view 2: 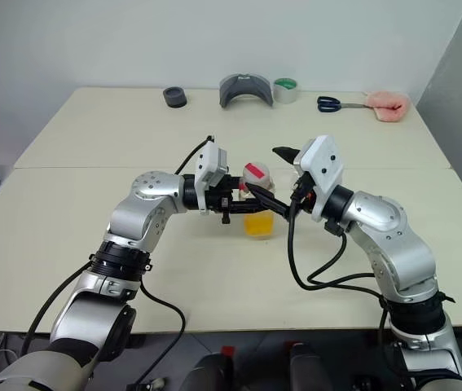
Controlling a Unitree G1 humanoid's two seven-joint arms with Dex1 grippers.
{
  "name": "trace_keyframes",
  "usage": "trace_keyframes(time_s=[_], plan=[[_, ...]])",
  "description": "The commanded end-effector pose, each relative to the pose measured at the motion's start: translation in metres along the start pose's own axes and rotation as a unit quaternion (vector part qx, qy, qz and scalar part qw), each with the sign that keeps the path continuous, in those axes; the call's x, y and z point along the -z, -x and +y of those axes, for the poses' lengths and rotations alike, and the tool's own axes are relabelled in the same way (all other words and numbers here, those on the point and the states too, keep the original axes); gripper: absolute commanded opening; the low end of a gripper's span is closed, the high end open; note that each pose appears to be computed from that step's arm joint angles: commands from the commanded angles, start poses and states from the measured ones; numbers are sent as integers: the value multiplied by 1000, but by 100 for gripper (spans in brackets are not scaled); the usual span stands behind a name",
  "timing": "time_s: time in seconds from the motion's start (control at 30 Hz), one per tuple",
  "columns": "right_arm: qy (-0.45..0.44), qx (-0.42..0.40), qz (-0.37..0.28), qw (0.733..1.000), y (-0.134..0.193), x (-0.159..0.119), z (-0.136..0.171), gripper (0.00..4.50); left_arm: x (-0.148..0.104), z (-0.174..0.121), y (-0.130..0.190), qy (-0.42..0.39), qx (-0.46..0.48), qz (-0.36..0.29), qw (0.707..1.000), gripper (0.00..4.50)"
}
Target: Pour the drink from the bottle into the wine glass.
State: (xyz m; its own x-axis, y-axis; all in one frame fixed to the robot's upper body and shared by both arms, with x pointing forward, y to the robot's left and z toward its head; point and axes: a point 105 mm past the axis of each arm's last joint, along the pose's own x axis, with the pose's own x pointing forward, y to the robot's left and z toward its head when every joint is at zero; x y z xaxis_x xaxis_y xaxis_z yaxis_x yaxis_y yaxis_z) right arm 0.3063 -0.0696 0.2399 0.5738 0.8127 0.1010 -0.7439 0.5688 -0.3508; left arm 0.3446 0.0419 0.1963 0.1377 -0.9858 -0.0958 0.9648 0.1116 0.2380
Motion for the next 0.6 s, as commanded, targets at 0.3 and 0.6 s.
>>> trace_keyframes(time_s=[0.3,0.6], plan=[[10,25,-10,1000,12,-11,-9,428,-17,2,3,-30,3,-16,999,179],[5,22,-12,1000,15,-13,-8,428,-16,1,3,-29,3,-15,999,179]])
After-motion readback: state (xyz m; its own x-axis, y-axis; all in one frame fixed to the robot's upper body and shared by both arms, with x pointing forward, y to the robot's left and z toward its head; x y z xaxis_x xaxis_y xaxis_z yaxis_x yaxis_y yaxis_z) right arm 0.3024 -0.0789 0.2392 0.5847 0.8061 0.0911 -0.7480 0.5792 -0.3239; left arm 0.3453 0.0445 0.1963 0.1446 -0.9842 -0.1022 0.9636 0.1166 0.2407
